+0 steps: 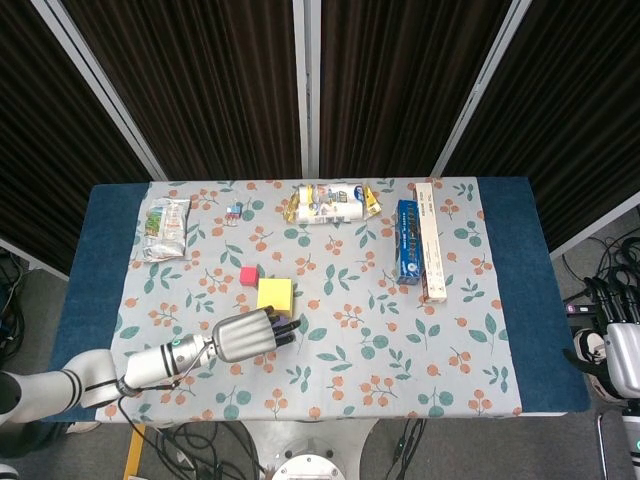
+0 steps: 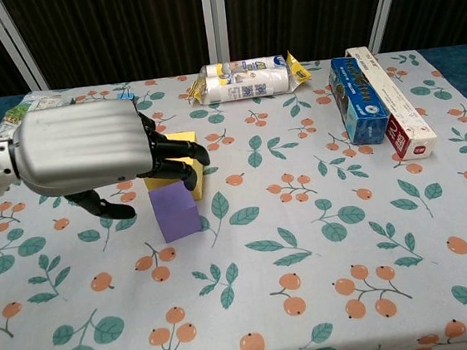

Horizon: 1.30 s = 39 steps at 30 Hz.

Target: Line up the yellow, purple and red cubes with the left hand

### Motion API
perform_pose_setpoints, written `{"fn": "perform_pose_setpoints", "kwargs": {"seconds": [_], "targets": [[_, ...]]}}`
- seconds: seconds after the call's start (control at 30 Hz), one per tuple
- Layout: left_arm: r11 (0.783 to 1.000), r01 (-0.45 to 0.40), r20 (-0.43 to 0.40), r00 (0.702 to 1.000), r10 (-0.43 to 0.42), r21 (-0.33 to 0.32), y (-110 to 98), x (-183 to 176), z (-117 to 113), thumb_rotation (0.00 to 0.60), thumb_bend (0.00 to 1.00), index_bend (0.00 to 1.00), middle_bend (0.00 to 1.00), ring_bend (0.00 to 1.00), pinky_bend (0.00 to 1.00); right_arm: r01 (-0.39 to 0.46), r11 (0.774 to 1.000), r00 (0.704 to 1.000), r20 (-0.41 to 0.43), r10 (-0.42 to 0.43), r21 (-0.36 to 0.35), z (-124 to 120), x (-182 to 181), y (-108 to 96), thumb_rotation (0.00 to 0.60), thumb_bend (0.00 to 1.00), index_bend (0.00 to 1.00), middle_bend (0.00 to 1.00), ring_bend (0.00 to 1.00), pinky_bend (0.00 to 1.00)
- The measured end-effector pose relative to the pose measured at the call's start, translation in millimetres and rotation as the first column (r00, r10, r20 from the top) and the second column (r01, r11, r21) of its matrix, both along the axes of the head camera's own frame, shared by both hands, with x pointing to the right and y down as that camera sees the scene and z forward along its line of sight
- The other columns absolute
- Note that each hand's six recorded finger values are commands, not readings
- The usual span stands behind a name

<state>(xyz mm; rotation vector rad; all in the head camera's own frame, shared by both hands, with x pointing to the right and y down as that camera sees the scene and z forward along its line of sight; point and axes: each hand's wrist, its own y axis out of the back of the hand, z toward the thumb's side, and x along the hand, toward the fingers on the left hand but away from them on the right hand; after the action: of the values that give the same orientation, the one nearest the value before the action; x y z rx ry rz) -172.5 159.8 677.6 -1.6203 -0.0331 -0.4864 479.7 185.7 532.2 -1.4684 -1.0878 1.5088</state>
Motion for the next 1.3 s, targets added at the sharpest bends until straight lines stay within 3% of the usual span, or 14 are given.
{"fn": "perform_pose_setpoints", "kwargs": {"seconds": [0.1, 0.33, 0.63, 1.0, 1.3], "targets": [[0.998, 0.053, -0.048, 0.997, -0.054, -0.029, 4.2, 2.1, -3.3, 0.6, 0.08, 0.38, 0.31, 0.55, 0.6, 0.006, 1.0, 1.0, 0.004, -0.006, 0.002, 0.3, -1.7, -0.2, 0.6, 0.0, 0.0, 0.07, 0.0, 0.02], [0.991, 0.117, -0.098, 0.987, -0.123, -0.062, 4.7, 29.6, 3.4, 0.6, 0.06, 0.38, 0.31, 0.55, 0.6, 0.005, 1.0, 1.0, 0.002, -0.005, 0.009, -2.1, -0.8, 1.5, 0.6, 0.0, 0.0, 0.07, 0.0, 0.02], [0.996, 0.086, -0.047, 0.995, -0.087, -0.021, 9.4, 45.6, 19.1, 0.6, 0.06, 0.38, 0.31, 0.55, 0.6, -0.01, 1.0, 1.0, -0.005, 0.01, 0.011, -4.9, 4.4, 4.5, 0.6, 0.0, 0.0, 0.06, 0.0, 0.02], [0.996, 0.07, 0.022, 0.997, -0.072, 0.051, 10.1, 40.3, 31.8, 0.6, 0.06, 0.38, 0.31, 0.55, 0.59, -0.011, 1.0, 1.0, -0.005, 0.011, 0.012, -5.7, 4.9, 5.6, 0.6, 0.0, 0.0, 0.06, 0.0, 0.02], [0.996, 0.066, 0.038, 0.997, -0.068, 0.057, 12.2, 33.5, 33.4, 0.6, 0.06, 0.38, 0.31, 0.55, 0.58, -0.012, 1.0, 1.0, -0.004, 0.012, 0.009, -5.2, 4.5, 6.2, 0.6, 0.0, 0.0, 0.06, 0.0, 0.02]]}}
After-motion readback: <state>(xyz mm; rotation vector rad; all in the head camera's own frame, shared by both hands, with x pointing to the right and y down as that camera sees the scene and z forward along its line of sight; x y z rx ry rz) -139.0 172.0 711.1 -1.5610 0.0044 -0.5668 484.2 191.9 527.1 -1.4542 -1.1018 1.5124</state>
